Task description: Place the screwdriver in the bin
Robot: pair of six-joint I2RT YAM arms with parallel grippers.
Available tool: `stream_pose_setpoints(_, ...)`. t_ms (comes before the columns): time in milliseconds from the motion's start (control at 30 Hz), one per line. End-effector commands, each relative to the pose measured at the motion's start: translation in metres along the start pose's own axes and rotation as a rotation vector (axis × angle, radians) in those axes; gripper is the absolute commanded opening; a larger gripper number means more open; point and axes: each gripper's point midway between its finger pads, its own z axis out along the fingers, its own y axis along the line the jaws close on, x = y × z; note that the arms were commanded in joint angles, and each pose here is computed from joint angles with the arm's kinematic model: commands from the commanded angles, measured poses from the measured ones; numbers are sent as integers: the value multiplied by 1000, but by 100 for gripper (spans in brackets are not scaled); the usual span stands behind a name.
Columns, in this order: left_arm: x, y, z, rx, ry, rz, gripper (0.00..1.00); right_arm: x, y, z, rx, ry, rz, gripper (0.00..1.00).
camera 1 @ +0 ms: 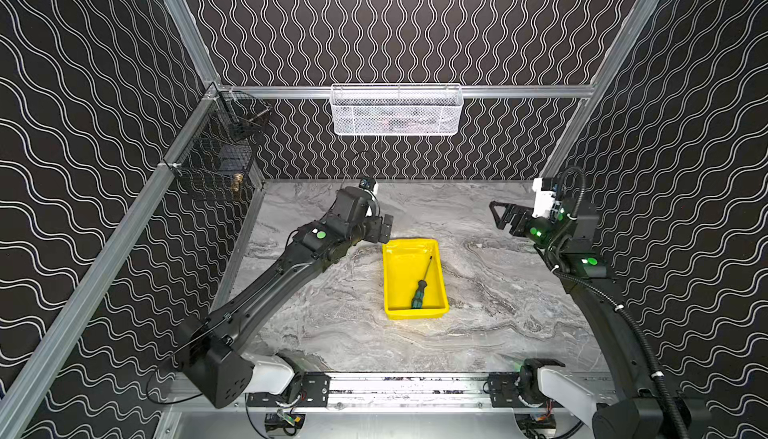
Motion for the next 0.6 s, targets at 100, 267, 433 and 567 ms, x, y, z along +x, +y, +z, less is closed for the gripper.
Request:
stream_pose_setpoints(100, -24, 38, -13, -117, -220, -88, 99, -32, -17, -26, 120, -153, 28, 100)
stream_pose_setpoints(267, -12, 78, -18, -308, -237, -81, 99, -23, -47, -38, 270, -172, 35, 100)
stream_pose_setpoints(433, 14, 95, -8, -289, -280, 10, 99, -18, -66, -47, 360, -198, 40, 100)
stream_pose_setpoints(567, 31, 127, -13, -299, -229, -32, 99, -13, -71, -48, 368, -175, 29, 100)
